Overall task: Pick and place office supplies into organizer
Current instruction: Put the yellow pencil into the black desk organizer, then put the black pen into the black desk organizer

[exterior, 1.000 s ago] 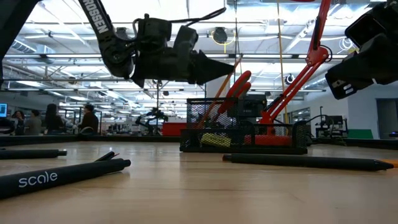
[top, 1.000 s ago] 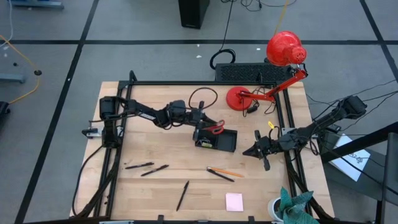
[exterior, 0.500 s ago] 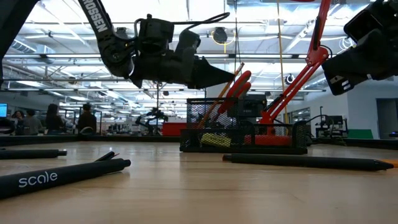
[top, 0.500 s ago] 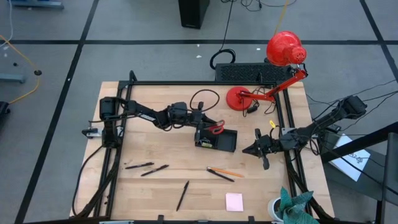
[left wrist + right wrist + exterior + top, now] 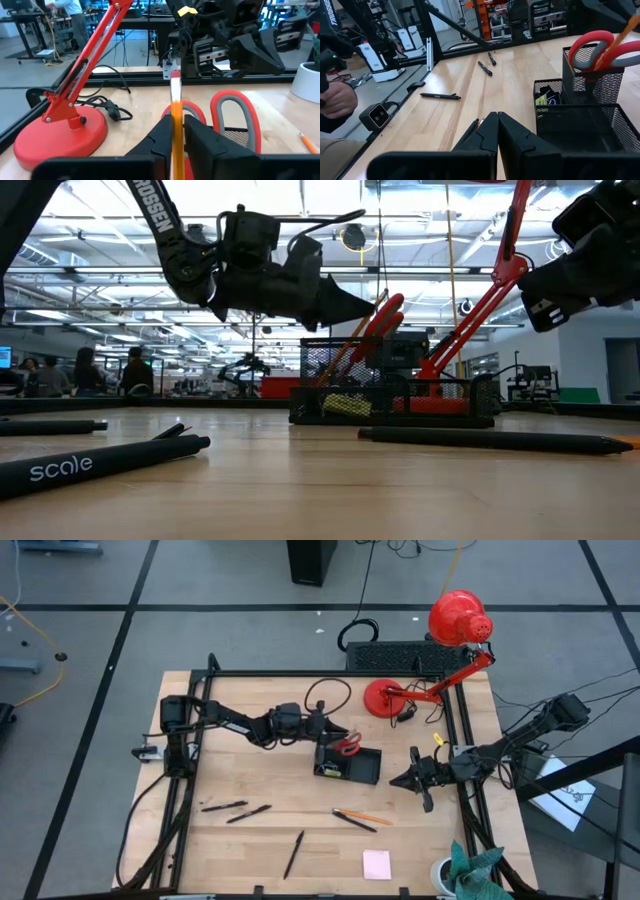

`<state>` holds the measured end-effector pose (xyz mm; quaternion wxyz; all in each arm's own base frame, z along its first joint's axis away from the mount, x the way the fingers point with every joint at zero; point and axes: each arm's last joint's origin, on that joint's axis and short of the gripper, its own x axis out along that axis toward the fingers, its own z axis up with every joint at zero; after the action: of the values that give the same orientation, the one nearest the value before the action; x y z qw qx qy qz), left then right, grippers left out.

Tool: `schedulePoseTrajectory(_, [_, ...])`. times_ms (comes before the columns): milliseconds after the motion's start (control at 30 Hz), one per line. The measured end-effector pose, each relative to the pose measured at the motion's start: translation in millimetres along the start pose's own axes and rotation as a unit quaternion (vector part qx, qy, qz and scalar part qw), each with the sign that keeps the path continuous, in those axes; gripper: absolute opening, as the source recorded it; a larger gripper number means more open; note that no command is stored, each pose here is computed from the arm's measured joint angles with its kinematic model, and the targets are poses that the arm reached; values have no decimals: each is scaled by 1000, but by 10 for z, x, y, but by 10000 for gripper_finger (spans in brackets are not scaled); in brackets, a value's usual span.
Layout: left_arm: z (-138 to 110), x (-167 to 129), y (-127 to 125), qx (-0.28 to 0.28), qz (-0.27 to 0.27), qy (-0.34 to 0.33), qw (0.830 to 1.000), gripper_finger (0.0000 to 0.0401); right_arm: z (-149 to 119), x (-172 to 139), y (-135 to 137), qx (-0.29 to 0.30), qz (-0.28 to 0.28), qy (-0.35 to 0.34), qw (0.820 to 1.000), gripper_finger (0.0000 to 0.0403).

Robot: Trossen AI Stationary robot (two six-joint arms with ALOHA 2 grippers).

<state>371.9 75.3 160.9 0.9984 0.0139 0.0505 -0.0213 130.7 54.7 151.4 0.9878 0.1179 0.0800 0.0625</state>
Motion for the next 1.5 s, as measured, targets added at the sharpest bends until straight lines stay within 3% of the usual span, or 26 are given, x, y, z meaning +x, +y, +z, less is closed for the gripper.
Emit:
schedulePoseTrajectory(200, [-15,-2,7,-5,0,7,1000,119,8,0,3,1,2,-4,1000,0])
schedulePoseTrajectory(300, [3,-3,-1,23,-13,0,1000,146,8,0,3,1,2,-4,1000,0])
schedulePoseTrajectory(400, [228,-78,-36,45,-45,-24,998,161,8,0,3,-3,2,-4,1000,0])
schedulePoseTrajectory(467, [522,-180,-84,23,-30,-19,999,165,9,0,3,-4,2,-4,1000,0])
schedulePoseTrajectory(533, [775,-304,-200,-7,10,57,998,165,14,0,5,-3,3,-7,1000,0])
schedulePoseTrajectory(600, [958,-442,-432,1,36,166,985,165,25,0,8,-9,5,-12,1000,0])
schedulePoseTrajectory(667, [1094,-569,-790,28,36,257,965,165,52,-2,16,-22,8,-26,999,0])
schedulePoseTrajectory(800, [1198,-827,-1532,36,39,360,931,150,120,-8,34,-31,16,-60,998,0])
schedulePoseTrajectory(1000, [952,-1088,-2258,-79,87,384,916,126,146,-12,42,-24,21,-73,997,0])
schedulePoseTrajectory(1100, [657,-1107,-2497,-81,127,397,905,111,125,-9,45,-3,33,-60,998,0])
schedulePoseTrajectory(1233, [165,-1009,-2638,-54,157,477,863,79,118,-9,55,20,47,-53,997,0])
schedulePoseTrajectory(1300, [-53,-922,-2683,-55,166,495,851,56,114,-13,66,25,51,-52,997,0])
schedulePoseTrajectory(1367, [-187,-777,-2753,-64,140,493,856,29,111,-16,77,21,55,-51,997,0])
schedulePoseTrajectory(1500, [-194,-447,-2943,-56,71,449,889,8,109,-19,86,4,57,-51,997,0])
